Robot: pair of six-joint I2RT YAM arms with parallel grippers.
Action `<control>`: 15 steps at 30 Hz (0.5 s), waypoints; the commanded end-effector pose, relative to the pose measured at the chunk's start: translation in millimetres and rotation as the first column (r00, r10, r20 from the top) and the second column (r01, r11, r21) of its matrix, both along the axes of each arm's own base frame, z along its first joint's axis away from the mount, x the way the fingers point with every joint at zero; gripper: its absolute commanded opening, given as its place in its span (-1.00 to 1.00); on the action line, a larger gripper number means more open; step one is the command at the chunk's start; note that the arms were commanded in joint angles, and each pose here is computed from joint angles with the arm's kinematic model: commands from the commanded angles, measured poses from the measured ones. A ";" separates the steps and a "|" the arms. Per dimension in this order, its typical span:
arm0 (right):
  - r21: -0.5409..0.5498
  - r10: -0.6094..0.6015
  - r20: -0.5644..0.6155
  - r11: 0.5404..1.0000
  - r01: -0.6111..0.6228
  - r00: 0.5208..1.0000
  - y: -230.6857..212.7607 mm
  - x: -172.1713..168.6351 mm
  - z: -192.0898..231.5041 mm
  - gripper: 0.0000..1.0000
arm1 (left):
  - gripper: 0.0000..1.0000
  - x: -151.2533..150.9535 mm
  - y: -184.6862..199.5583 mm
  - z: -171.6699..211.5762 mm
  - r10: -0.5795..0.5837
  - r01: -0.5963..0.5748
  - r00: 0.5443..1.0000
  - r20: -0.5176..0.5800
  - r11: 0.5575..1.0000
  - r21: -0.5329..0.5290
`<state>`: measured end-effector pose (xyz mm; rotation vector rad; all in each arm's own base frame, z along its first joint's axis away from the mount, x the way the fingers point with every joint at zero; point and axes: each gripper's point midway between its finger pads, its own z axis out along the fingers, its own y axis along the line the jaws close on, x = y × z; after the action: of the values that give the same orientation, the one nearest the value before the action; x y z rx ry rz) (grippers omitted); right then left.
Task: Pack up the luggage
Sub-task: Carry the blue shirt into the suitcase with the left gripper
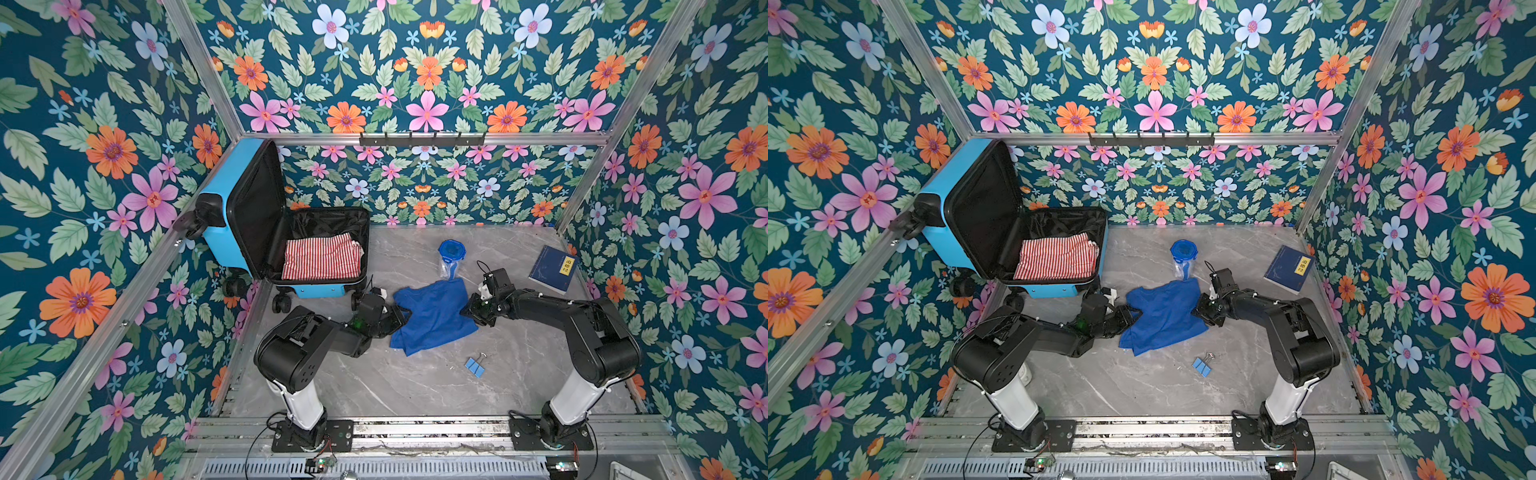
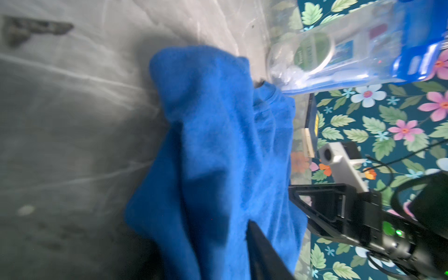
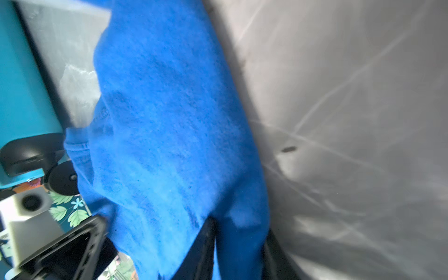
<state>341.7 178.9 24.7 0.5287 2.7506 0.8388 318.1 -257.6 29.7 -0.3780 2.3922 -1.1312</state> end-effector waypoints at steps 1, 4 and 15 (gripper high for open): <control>-0.029 -0.031 -0.082 0.999 0.029 0.996 -4.0 -17.9 -12.7 -0.38 | -0.40 -22.1 11.4 -30.7 -0.006 0.019 0.991 -0.136 0.996 0.088; -0.029 -0.025 -0.076 0.999 0.023 0.997 0.6 -20.8 -11.5 -0.38 | -0.62 -17.8 8.2 -23.8 -0.020 0.031 0.992 -0.122 0.996 0.089; -0.006 -0.011 -0.045 1.000 0.010 0.999 6.9 -23.0 5.0 0.08 | -1.00 14.4 13.2 32.7 -0.151 0.157 0.987 -0.045 0.915 0.372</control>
<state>326.8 189.5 32.6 0.5461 2.7541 0.8586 340.8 -265.1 71.8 -0.2019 2.5036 -0.9320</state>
